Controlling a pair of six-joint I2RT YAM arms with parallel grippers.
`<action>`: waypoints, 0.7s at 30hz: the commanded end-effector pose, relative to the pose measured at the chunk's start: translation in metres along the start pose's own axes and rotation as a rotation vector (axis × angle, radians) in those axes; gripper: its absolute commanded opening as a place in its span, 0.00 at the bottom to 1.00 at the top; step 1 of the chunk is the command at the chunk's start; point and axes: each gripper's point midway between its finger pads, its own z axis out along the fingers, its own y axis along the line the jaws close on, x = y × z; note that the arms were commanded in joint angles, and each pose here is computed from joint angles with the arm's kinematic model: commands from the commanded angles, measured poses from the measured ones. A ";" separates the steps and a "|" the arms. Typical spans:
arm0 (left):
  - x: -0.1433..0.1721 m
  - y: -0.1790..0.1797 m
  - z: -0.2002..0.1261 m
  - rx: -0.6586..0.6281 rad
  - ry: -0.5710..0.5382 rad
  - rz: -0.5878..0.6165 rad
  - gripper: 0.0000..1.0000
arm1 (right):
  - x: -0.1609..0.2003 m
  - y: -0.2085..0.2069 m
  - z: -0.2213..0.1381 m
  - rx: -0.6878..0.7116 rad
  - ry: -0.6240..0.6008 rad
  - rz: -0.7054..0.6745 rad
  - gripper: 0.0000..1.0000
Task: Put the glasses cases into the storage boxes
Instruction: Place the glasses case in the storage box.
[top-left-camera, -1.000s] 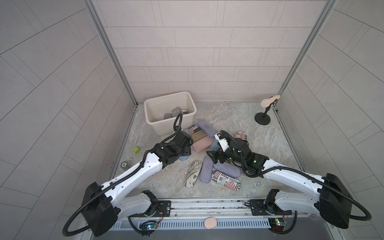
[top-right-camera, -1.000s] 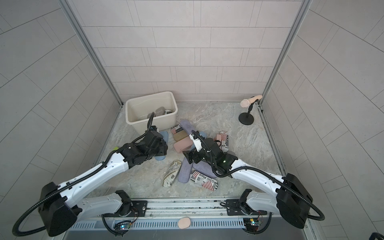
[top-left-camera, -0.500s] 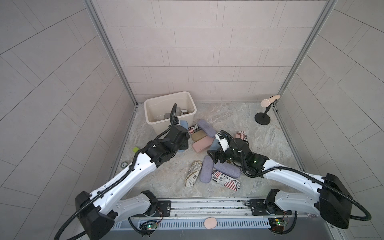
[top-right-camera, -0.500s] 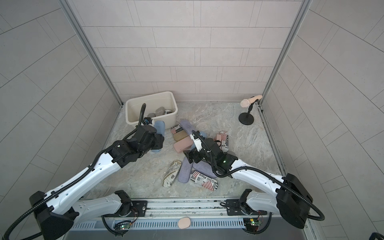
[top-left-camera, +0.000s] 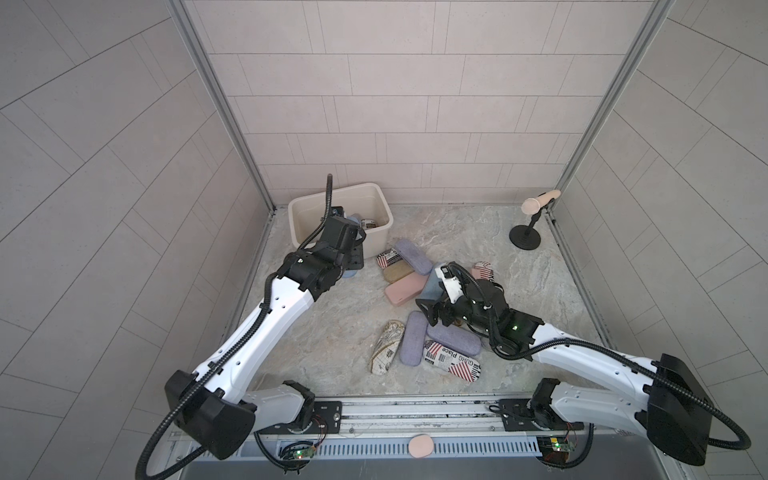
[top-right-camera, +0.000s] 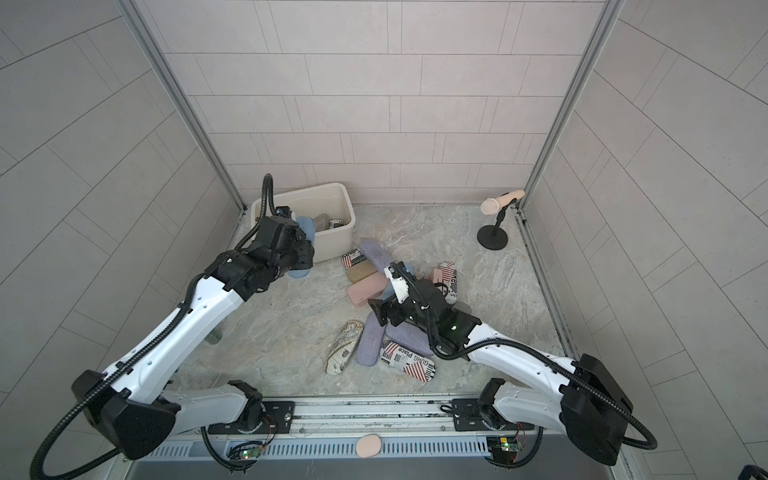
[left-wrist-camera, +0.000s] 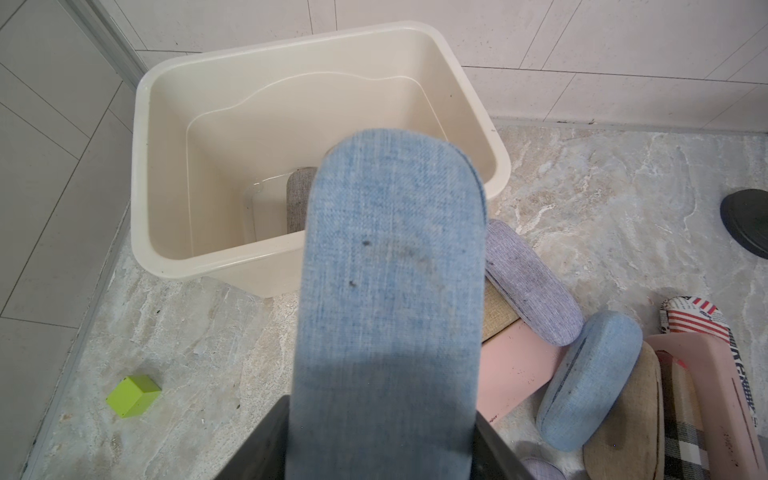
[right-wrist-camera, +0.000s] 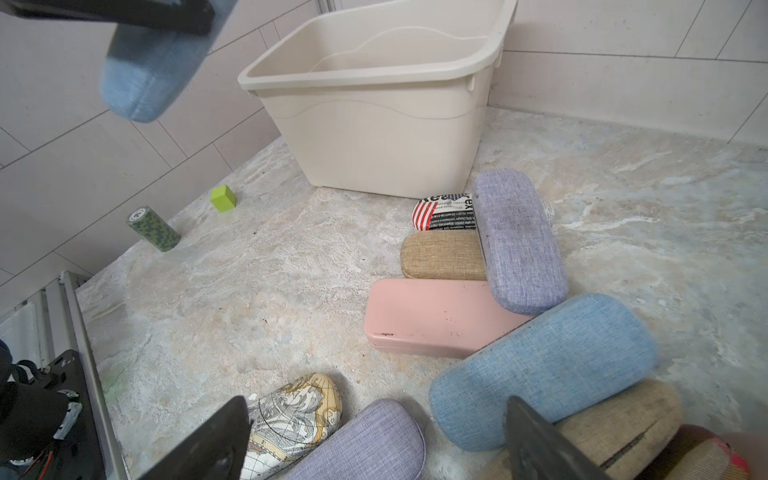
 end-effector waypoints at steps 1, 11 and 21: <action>-0.026 0.009 0.005 0.036 -0.018 -0.079 0.58 | -0.009 0.001 -0.004 0.001 -0.038 0.008 0.96; -0.097 0.082 0.056 -0.225 -0.055 -0.127 0.55 | -0.007 -0.004 -0.004 0.025 -0.034 0.004 0.96; -0.096 0.127 0.131 -0.400 0.047 -0.106 0.54 | -0.009 -0.009 -0.005 0.057 -0.041 0.000 0.96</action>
